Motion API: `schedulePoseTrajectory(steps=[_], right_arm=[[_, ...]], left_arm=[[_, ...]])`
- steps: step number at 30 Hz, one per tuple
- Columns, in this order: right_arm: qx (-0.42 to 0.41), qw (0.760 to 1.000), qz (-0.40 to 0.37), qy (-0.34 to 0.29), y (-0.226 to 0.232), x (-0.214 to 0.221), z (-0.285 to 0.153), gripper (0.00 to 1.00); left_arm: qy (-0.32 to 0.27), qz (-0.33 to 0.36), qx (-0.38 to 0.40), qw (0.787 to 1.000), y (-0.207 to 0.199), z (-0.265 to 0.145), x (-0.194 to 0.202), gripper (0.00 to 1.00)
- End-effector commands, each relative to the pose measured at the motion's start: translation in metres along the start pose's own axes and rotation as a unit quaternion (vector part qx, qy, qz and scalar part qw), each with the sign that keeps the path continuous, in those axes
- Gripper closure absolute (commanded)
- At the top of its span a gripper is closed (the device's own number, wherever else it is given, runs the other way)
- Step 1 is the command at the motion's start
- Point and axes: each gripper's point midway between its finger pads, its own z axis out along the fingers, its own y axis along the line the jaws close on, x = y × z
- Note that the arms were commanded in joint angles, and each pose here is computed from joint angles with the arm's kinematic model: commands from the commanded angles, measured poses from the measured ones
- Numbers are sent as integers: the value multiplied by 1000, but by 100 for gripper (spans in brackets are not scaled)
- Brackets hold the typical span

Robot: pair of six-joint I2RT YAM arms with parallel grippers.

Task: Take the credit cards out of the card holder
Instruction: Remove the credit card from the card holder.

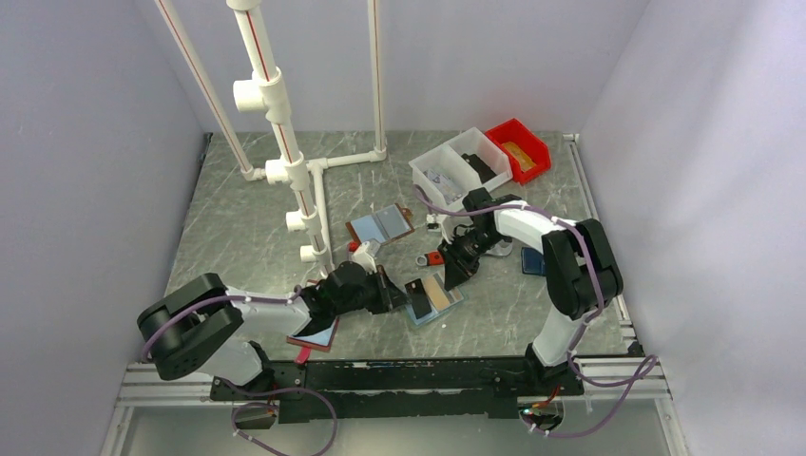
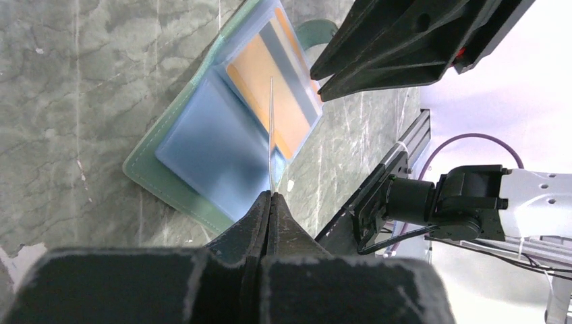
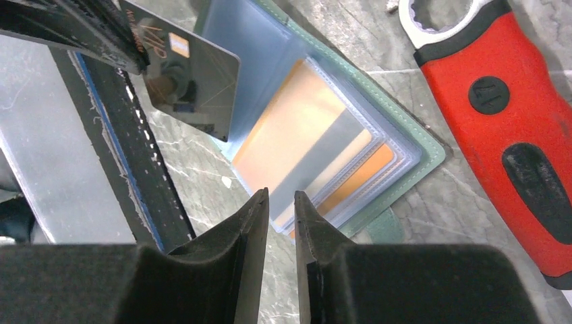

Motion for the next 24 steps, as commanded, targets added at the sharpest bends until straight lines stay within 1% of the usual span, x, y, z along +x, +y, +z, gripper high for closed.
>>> schedulePoseTrajectory(steps=[1,17,24], right_arm=[[-23,999,-31,-31,16,-10,-11,76],[-51,994,-64,-68,35,-20,-24,74],[-66,990,-79,-95,44,-27,-34,74]], left_arm=[[-1,29,7,1000,-6,-5,-2,100],[-11,74,37,997,-28,-10,-6,100],[-17,104,57,993,-42,-9,-5,100]])
